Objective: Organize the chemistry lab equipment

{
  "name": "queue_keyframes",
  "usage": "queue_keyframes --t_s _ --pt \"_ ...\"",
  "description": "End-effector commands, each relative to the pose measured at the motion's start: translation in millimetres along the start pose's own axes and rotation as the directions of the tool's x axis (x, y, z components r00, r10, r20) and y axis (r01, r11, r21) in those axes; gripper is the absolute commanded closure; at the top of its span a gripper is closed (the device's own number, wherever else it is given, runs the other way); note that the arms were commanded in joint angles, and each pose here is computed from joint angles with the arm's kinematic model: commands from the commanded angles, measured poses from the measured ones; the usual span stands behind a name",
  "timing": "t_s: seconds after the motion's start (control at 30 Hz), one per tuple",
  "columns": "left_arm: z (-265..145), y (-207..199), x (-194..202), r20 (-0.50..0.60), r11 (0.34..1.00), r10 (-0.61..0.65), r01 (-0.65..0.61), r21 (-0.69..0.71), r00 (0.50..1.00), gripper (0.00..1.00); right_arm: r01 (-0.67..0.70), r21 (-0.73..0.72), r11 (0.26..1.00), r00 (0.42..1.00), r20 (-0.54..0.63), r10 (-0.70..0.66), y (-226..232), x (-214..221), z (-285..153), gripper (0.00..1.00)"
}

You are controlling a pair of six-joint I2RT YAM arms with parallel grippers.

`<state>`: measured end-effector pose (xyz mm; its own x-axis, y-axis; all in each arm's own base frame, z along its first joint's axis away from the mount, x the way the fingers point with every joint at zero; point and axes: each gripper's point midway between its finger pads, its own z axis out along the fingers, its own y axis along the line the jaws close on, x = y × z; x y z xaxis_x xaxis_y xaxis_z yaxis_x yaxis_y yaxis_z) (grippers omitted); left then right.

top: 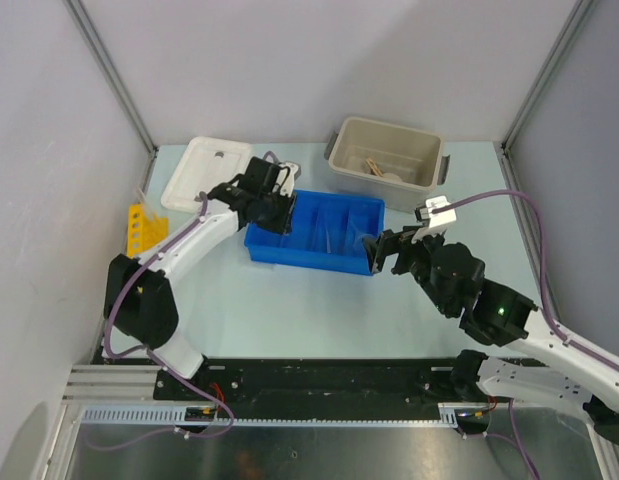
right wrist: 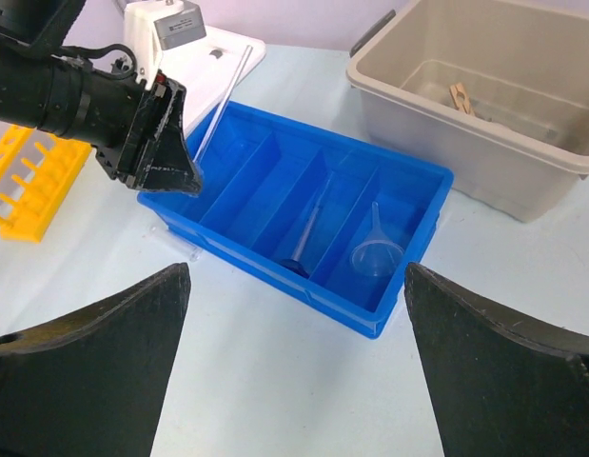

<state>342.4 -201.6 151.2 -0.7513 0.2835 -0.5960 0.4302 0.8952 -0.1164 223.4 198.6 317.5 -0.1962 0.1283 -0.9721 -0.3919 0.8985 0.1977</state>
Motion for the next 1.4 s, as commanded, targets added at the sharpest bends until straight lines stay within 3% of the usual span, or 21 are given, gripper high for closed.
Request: queue_keyframes --t_s 0.0,0.4,1.37 --pt "-1.1 -11.6 -25.3 0.057 0.99 0.123 -0.127 0.065 0.991 0.66 -0.017 0.027 0.999 1.0 0.016 0.017 -6.5 -2.4 -3.1 0.01" --pt "34.6 -7.8 0.6 -0.052 0.98 0.197 -0.195 0.041 0.979 0.66 -0.03 0.014 0.999 0.999 0.027 0.03 -4.6 -1.2 -2.0 0.01" --pt "70.1 -11.5 27.7 -0.158 0.965 0.261 -0.256 0.047 0.952 0.62 -0.024 0.041 0.999 1.0 0.019 0.023 -12.9 6.9 -1.8 0.01"
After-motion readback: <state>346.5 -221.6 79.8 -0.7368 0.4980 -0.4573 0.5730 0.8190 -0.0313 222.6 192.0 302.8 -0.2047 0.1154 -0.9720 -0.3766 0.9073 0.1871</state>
